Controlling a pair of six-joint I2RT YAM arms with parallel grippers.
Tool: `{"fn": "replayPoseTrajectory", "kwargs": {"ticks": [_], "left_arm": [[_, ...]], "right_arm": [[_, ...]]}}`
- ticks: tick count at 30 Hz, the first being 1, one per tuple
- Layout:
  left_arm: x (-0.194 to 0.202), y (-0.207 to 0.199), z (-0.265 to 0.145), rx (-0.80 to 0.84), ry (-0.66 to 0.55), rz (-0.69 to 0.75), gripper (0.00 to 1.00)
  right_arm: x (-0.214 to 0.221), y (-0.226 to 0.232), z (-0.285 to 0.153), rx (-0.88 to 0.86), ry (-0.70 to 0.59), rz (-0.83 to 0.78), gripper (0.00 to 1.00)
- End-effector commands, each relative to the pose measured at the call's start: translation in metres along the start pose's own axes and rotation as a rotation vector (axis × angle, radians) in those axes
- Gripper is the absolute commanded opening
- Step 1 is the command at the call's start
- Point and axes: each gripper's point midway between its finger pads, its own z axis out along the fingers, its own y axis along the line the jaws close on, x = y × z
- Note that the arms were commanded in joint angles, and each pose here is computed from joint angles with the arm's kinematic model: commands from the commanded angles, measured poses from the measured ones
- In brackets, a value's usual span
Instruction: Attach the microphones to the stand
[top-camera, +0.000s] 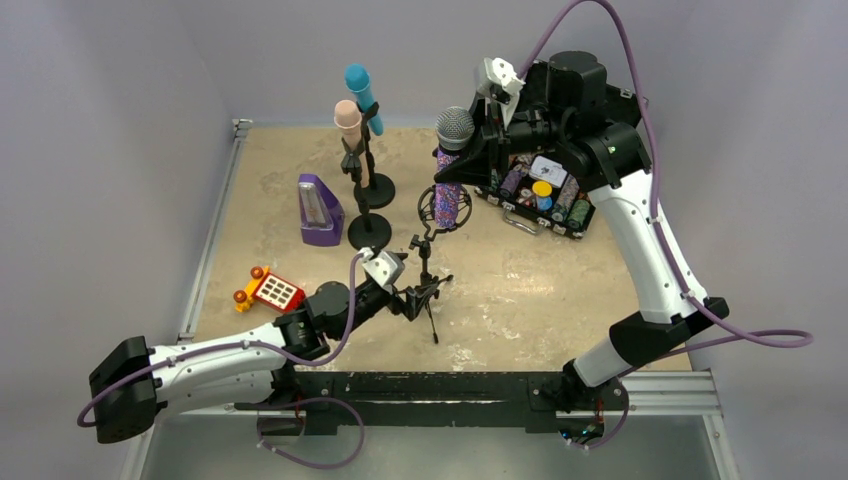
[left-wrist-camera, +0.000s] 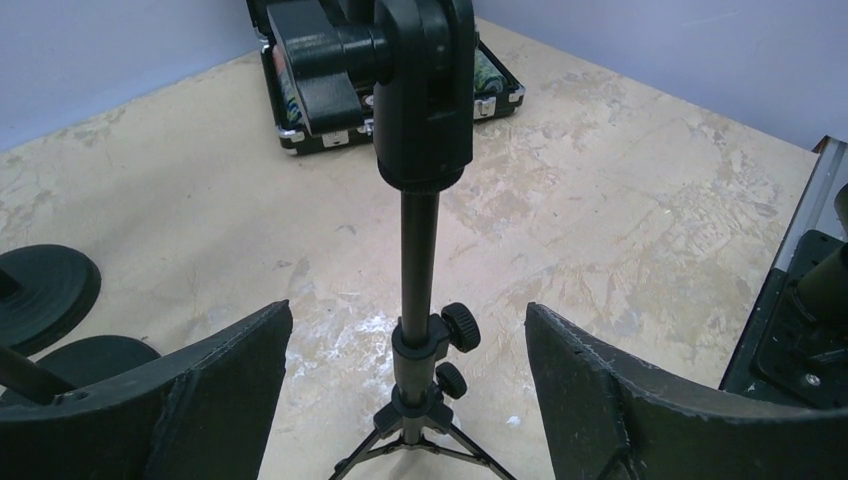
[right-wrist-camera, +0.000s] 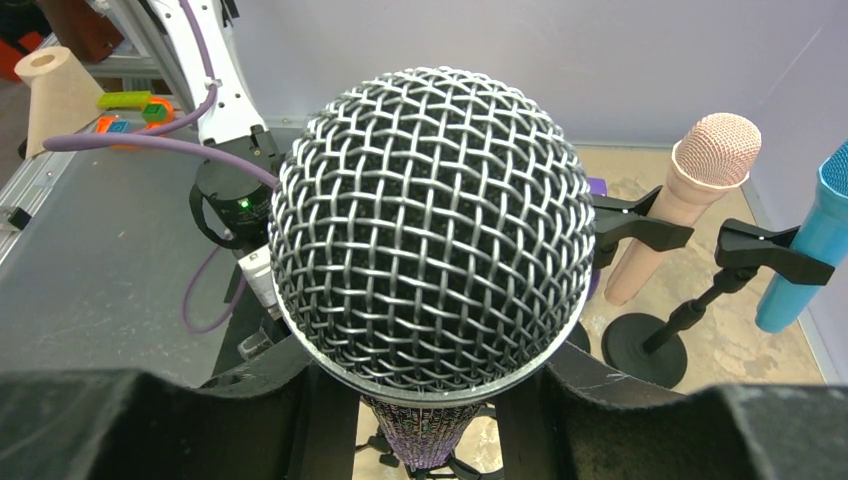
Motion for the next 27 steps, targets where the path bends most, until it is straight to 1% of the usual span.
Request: {"fn": "replayPoseTrajectory", "kwargs": {"ticks": [1, 27], "left_arm": [[-0.0045, -0.0024, -0.0019, 0.016, -0.026, -0.034, 0.9], [-0.0026, -0.0066, -0.0027, 0.043, -0.024, -0.026, 0.91]], "right_arm": [[-0.004, 0.0079, -0.0022, -0.027, -0.01, -0.02, 0.0], [0.0, 0.0112, -0.0028, -0.035, 0.002, -0.017, 0.0]]}}
